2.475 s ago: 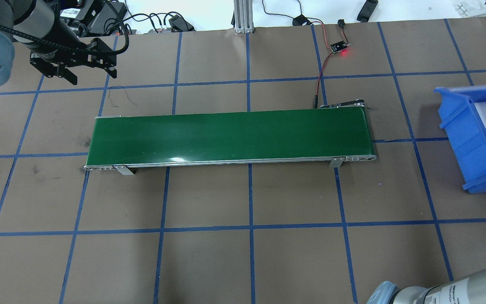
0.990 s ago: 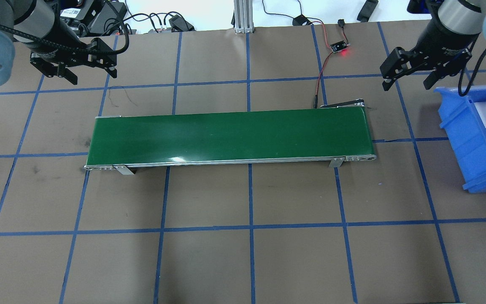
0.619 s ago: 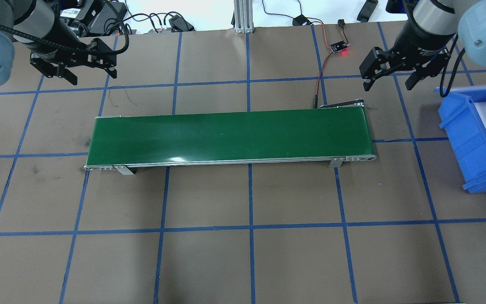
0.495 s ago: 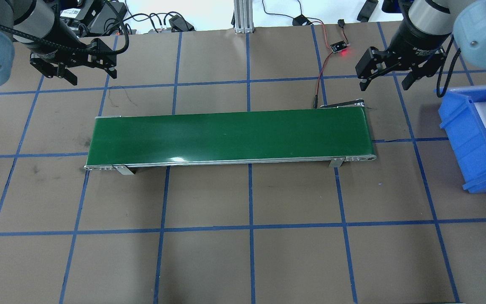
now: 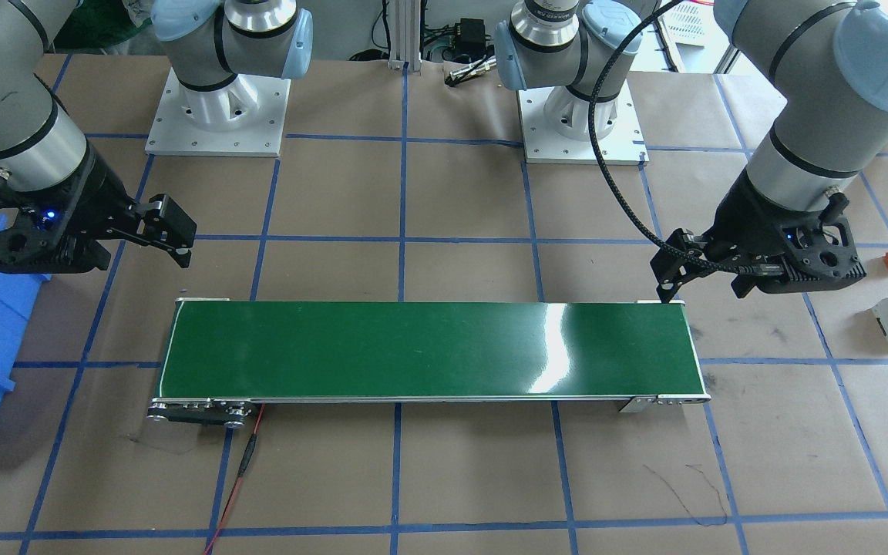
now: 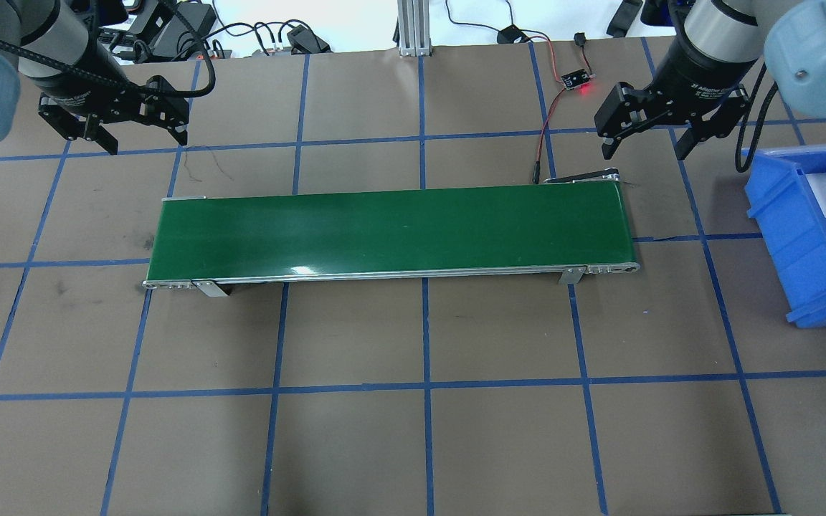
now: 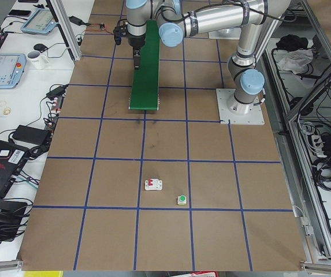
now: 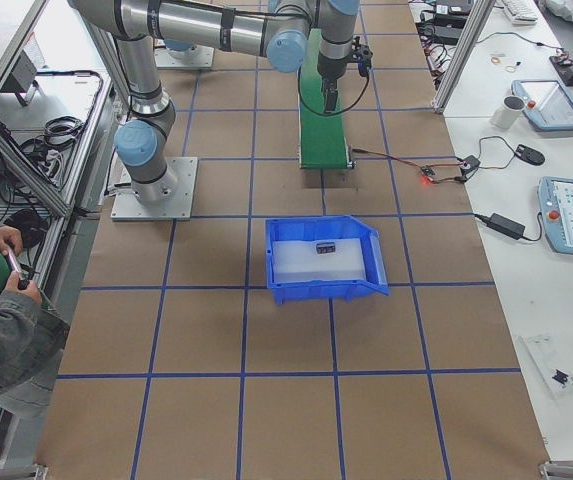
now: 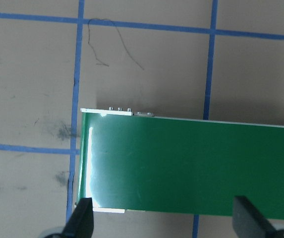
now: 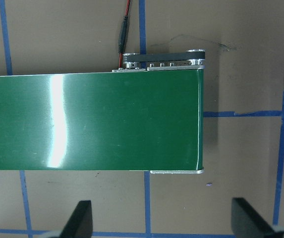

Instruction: Move capacitor from left to right

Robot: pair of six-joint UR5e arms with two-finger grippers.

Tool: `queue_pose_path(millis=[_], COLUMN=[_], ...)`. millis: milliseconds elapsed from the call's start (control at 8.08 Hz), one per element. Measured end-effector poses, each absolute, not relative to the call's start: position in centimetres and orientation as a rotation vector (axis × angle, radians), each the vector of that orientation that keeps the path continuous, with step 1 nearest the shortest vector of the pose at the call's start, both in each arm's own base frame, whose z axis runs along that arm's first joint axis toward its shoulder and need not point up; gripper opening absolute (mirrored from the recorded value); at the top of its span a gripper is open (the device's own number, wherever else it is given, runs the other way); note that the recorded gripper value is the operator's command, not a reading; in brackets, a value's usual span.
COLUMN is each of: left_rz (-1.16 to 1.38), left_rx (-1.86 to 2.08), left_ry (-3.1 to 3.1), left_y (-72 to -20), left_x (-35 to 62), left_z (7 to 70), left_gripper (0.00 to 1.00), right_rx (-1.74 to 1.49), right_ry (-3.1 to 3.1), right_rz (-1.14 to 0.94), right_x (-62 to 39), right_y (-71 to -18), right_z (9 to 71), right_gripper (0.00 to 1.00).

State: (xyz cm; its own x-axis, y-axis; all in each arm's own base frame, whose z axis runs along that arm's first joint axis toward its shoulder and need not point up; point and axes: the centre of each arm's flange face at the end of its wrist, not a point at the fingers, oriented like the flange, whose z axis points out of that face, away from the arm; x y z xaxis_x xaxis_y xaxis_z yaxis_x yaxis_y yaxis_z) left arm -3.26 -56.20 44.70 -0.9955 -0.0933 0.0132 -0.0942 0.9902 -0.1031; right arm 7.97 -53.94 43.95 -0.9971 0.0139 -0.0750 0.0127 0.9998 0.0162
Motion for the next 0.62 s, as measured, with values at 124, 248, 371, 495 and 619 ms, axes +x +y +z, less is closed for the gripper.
queue_pose_path(millis=[124,248,371,495,619], left_rz=[0.097,0.045,0.019,0.008,0.004], left_rx=[0.148,0.149,0.150,0.151,0.152], left_ry=[-3.135,-3.137,-3.137,-3.137,-3.135], left_y=[-55.3,-54.7,-54.3,-54.1,-54.1], left_x=[-3.3,-3.4,-3.4,-3.4,-3.4], left_z=[44.8,44.9,44.9,44.9,44.9], left_gripper=[1.00,1.00,1.00,1.00,1.00], right_rx=[0.049,0.063,0.069,0.071,0.072], right_ry=[3.062,3.063,3.064,3.066,3.067], right_rz=[0.035,0.039,0.041,0.042,0.042], right_x=[8.7,9.2,9.4,9.5,9.5], right_y=[-53.7,-53.5,-53.4,-53.3,-53.3], right_z=[44.0,44.1,44.2,44.2,44.2], right_gripper=[1.00,1.00,1.00,1.00,1.00])
